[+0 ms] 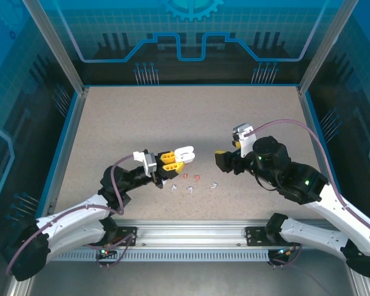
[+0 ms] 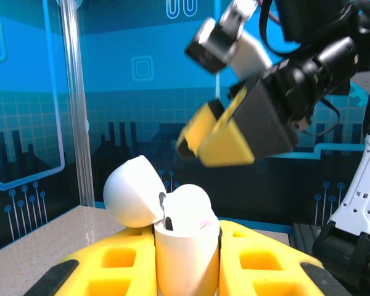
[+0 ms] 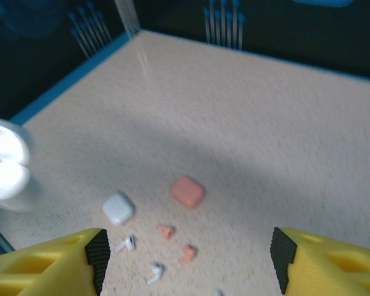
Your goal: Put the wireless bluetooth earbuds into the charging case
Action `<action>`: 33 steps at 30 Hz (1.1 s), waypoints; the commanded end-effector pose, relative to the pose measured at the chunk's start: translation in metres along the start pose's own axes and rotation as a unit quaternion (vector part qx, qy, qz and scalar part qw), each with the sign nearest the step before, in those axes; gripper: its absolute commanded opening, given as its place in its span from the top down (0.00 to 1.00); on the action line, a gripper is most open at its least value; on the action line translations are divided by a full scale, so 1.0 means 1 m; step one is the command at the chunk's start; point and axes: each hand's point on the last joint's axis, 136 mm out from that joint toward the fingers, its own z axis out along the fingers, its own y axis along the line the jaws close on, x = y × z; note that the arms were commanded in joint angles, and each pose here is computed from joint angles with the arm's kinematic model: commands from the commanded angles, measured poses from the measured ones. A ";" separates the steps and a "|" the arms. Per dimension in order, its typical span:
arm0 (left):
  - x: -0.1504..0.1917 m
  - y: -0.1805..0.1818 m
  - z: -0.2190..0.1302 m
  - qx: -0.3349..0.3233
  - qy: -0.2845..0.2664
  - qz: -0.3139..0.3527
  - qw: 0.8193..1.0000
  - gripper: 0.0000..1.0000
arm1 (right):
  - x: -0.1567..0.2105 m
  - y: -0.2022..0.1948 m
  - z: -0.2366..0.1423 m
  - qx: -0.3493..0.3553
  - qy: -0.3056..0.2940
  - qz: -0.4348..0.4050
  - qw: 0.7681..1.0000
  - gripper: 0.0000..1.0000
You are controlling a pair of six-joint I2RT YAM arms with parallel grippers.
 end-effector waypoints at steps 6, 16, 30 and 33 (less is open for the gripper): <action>-0.032 -0.005 -0.004 0.000 -0.041 0.041 0.998 1.00 | 0.117 -0.021 0.044 0.017 0.222 0.142 0.964 0.30; -0.028 -0.004 -0.008 -0.009 -0.035 0.033 0.999 1.00 | 0.199 -0.017 0.097 -0.009 0.375 0.221 0.900 0.41; -0.026 -0.004 -0.011 -0.014 -0.031 0.026 0.999 1.00 | 0.231 -0.032 0.135 0.014 0.401 0.249 0.882 0.51; -0.026 -0.004 -0.011 -0.015 -0.031 0.024 0.999 1.00 | 0.235 -0.037 0.139 0.026 0.404 0.247 0.881 0.52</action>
